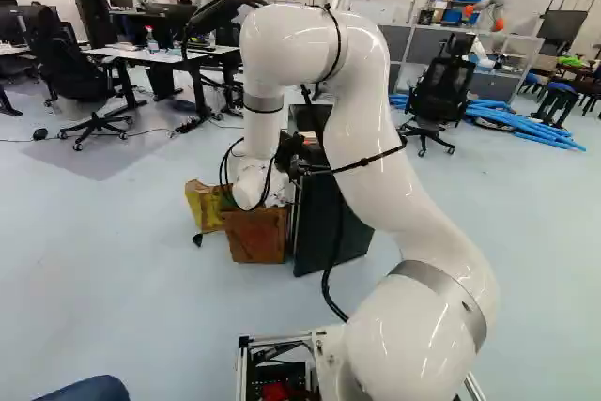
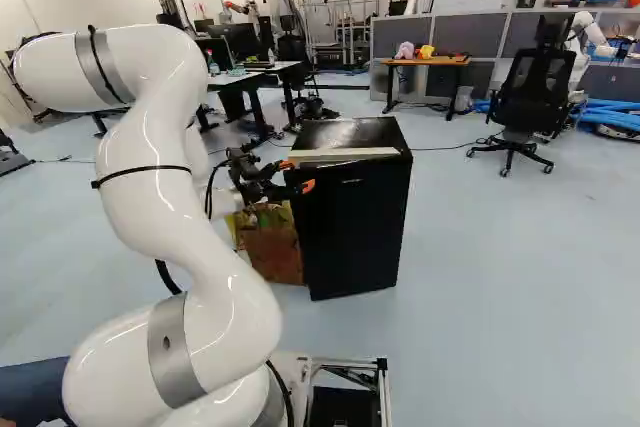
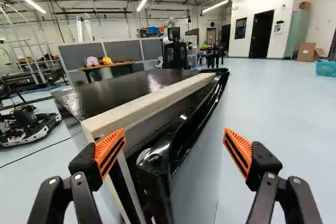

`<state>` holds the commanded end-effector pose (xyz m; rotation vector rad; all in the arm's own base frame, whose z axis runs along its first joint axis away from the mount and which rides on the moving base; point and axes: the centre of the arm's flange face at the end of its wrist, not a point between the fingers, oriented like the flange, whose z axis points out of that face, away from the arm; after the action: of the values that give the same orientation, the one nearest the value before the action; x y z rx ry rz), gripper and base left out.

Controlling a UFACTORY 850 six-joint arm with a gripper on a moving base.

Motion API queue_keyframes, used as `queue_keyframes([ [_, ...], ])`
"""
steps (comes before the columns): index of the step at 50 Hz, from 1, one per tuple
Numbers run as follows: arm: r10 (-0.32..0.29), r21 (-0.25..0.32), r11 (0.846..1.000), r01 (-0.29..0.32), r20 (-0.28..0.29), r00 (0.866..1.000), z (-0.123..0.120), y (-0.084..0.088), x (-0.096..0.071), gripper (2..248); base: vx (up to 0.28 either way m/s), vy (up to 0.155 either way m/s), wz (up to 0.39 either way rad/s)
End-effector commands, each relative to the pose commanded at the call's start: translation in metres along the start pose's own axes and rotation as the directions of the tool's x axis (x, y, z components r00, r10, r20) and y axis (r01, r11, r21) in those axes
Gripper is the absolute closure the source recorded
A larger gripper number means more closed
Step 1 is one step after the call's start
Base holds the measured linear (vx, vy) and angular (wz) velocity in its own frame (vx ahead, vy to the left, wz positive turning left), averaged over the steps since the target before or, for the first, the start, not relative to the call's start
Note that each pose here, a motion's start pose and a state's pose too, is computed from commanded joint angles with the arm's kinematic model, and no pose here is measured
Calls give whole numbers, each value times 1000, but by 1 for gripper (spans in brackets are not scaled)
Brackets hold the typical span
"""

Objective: Grab a drink from the fridge

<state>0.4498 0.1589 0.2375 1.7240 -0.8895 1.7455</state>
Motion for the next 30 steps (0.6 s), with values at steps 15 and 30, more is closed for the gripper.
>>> queue_keyframes([
  [15, -17, -21, 1000, 17, 5, 1000, -13, 12, 1, 3, 0, 0, 0],
  [30, -36, -44, 998, 37, 9, 999, -26, 25, 2, 3, 0, 0, 0],
])
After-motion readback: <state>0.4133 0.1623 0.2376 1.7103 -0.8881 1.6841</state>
